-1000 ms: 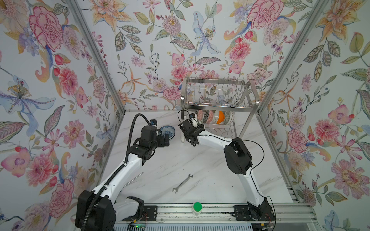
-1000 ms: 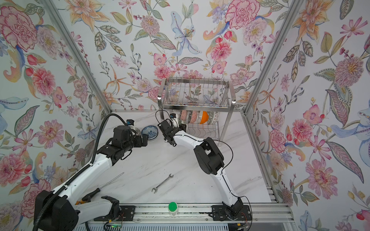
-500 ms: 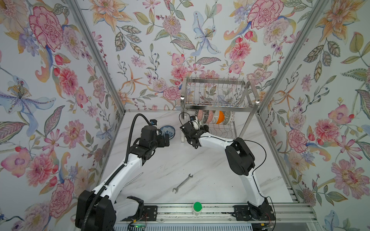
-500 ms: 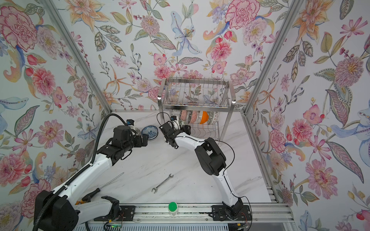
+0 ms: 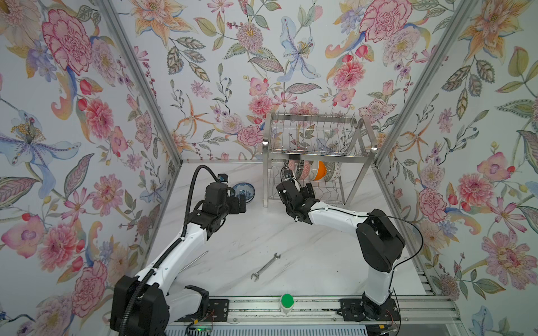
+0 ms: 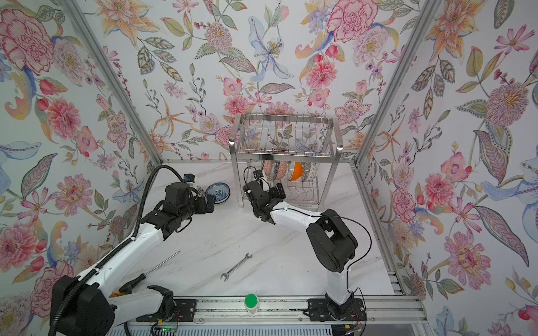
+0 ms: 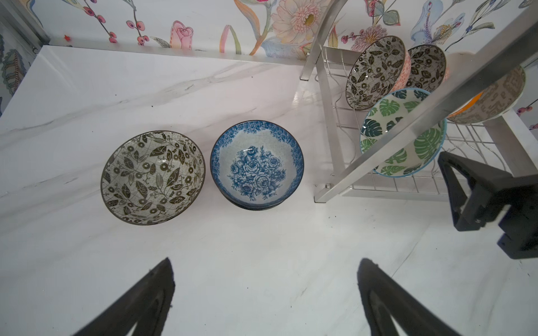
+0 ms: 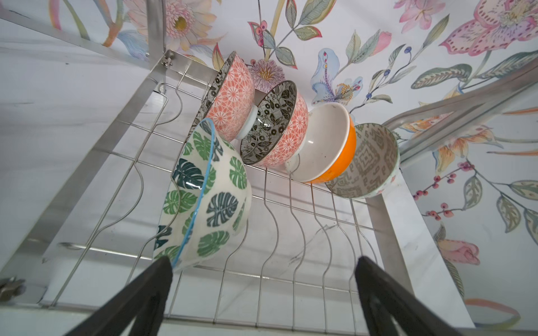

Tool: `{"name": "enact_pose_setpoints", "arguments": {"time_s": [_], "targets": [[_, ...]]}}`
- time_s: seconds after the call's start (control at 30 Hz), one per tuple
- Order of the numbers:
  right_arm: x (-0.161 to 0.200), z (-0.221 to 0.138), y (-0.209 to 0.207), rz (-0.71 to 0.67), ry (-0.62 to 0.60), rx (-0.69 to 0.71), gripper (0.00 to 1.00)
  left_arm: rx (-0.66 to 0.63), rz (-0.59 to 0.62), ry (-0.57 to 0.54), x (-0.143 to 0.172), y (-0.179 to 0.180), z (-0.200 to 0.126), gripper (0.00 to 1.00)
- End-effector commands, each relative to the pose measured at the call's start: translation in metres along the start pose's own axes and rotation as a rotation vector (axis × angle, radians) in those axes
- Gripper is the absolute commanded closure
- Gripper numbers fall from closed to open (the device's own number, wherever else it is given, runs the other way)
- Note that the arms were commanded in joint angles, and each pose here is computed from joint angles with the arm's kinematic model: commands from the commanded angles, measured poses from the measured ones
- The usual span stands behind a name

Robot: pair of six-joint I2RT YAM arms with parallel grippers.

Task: Load bowls into a dish rack
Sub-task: Pick up the bowl from the top-left of the table.

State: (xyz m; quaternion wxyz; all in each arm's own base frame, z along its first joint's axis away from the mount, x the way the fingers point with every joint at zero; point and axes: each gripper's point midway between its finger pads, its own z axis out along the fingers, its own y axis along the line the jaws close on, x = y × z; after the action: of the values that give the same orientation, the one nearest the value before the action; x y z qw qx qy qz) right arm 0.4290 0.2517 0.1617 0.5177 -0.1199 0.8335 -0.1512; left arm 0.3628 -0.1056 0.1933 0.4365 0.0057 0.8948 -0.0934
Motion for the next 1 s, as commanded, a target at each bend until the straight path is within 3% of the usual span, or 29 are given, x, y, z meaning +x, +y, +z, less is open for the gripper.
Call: {"name": "enact_pose_setpoints", "arguments": {"time_s": [0.0, 0.17, 0.4, 0.57, 0.77, 0.97], "targets": [[-0.019, -0.022, -0.001, 0.035, -0.103, -0.103, 0.01, -0.062, -0.034, 0.026, 0.002, 0.016, 0.004, 0.01], [-0.008, -0.060, 0.006, -0.026, -0.163, -0.329, 0.01, -0.154, -0.124, 0.059, 0.013, 0.048, 0.015, 0.01], [0.017, -0.086, 0.020, -0.085, -0.081, -0.594, 0.01, -0.253, -0.343, 0.111, 0.039, 0.113, 0.041, 0.01], [0.016, -0.095, 0.016, -0.030, -0.042, -0.678, 0.01, -0.329, -0.375, 0.174, 0.052, 0.141, 0.065, 0.01], [0.006, -0.107, 0.000, 0.062, -0.054, -0.753, 0.01, -0.366, -0.394, 0.158, 0.050, 0.164, 0.089, 0.01], [0.012, -0.100, -0.011, 0.072, -0.033, -0.737, 0.01, -0.302, -0.379, 0.109, 0.031, 0.164, 0.107, 0.01]]}}
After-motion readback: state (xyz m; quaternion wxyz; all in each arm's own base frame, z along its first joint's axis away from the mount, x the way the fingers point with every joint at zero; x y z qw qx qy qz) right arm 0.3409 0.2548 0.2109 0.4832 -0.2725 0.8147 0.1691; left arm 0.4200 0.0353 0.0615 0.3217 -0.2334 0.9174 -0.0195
